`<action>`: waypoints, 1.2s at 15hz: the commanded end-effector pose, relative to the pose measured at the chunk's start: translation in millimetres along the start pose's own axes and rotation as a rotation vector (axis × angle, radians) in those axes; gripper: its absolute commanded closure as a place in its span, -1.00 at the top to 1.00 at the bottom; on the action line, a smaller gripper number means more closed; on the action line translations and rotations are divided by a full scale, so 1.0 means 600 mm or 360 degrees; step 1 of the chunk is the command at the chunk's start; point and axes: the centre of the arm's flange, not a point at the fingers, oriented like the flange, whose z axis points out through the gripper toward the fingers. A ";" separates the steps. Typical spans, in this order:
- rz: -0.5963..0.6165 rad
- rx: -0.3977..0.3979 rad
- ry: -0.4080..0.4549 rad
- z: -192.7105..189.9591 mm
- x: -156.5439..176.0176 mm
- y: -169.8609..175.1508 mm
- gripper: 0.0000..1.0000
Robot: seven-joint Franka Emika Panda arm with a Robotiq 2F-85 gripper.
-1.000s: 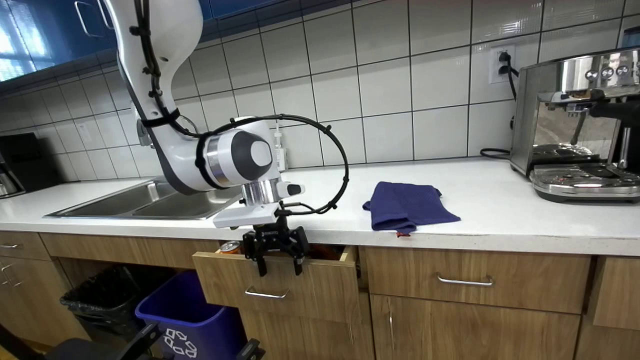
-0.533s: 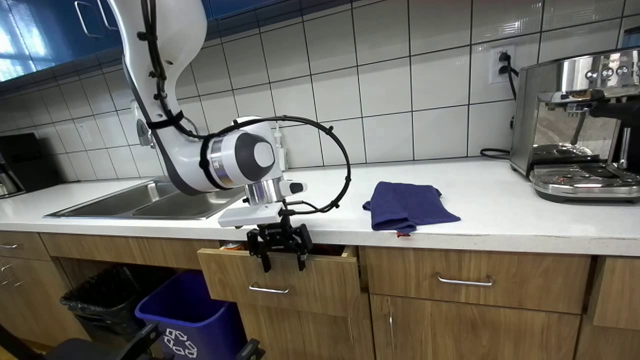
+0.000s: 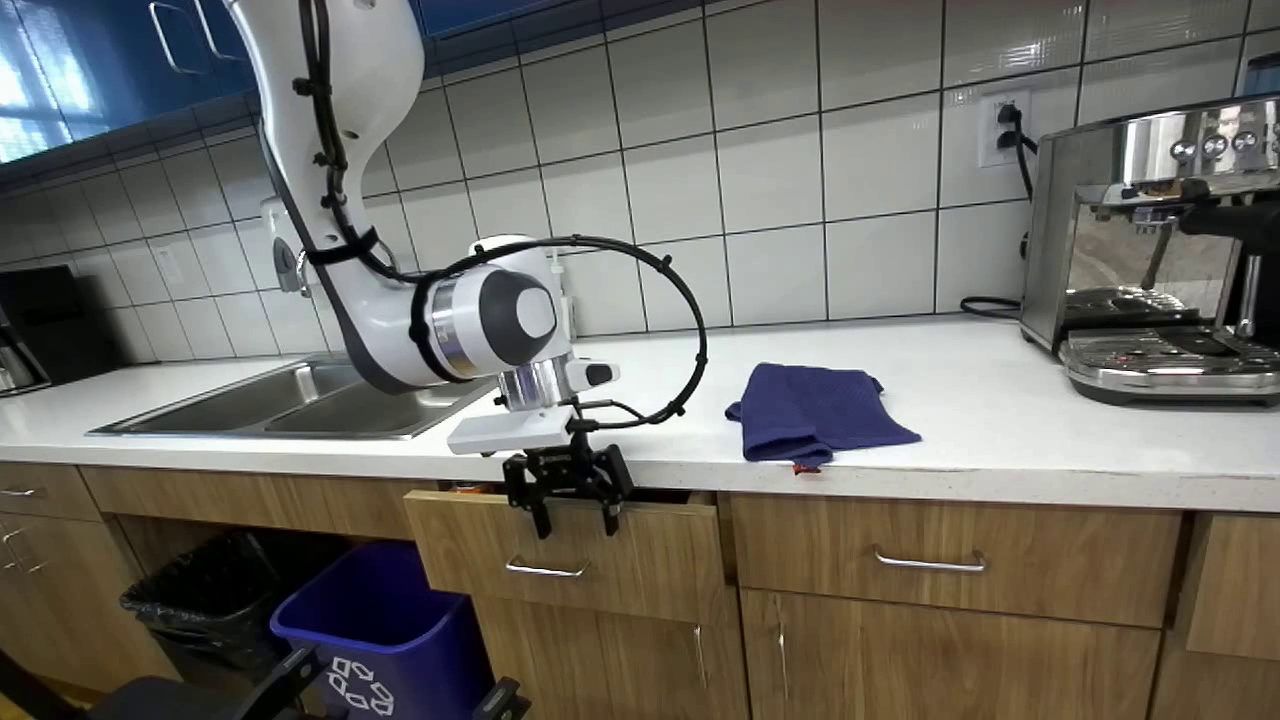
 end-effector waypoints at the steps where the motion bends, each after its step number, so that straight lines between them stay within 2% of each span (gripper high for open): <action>1: -0.0035 -0.0025 0.0082 0.013 0.036 0.012 1.00; 8: -0.0030 -0.0020 0.0086 0.012 0.039 0.011 1.00; 18: -0.0089 -0.0005 0.0091 -0.022 0.008 0.020 1.00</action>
